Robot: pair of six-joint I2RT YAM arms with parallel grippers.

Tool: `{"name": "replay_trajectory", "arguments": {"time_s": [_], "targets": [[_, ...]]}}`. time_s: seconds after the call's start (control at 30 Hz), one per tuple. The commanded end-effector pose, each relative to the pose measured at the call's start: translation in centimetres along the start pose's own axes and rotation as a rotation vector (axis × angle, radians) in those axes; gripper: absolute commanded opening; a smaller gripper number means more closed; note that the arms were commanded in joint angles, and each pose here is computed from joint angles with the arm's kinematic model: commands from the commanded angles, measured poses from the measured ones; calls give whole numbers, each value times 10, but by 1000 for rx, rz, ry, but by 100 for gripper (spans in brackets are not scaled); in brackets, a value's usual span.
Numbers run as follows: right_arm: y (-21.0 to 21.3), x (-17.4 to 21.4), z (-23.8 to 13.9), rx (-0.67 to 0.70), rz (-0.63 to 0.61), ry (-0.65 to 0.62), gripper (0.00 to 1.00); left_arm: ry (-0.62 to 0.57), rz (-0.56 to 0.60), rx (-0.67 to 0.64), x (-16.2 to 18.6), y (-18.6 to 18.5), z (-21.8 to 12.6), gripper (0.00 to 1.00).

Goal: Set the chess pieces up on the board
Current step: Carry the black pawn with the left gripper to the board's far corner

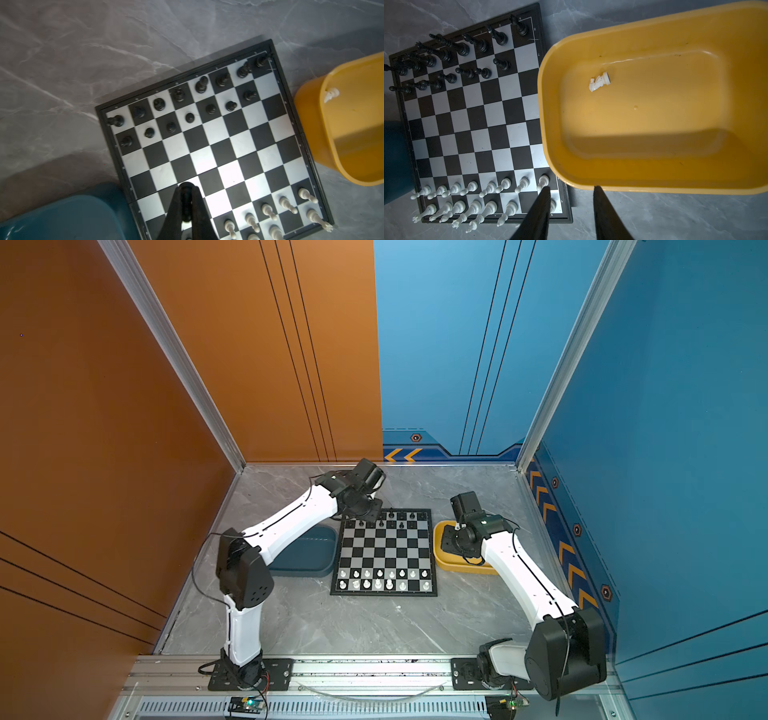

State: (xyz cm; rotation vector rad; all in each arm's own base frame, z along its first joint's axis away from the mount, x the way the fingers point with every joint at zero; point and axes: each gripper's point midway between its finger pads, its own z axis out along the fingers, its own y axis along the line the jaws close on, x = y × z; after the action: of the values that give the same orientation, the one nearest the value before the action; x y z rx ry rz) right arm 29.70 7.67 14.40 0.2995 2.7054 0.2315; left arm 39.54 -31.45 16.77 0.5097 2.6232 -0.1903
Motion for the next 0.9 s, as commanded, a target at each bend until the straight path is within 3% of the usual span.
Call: {"name": "replay_trajectory", "arguments": {"time_s": [0.0, 0.47, 0.87], "targets": [[-9, 9, -5, -1, -1, 12, 37, 68, 83, 60, 10, -32, 15, 0], [-30, 20, -10, -12, 53, 4, 38, 25, 198, 113, -11, -103, 71, 0], [-41, 26, -9, -18, 83, 10, 38, -35, 224, 74, -21, -115, 109, 0]]}}
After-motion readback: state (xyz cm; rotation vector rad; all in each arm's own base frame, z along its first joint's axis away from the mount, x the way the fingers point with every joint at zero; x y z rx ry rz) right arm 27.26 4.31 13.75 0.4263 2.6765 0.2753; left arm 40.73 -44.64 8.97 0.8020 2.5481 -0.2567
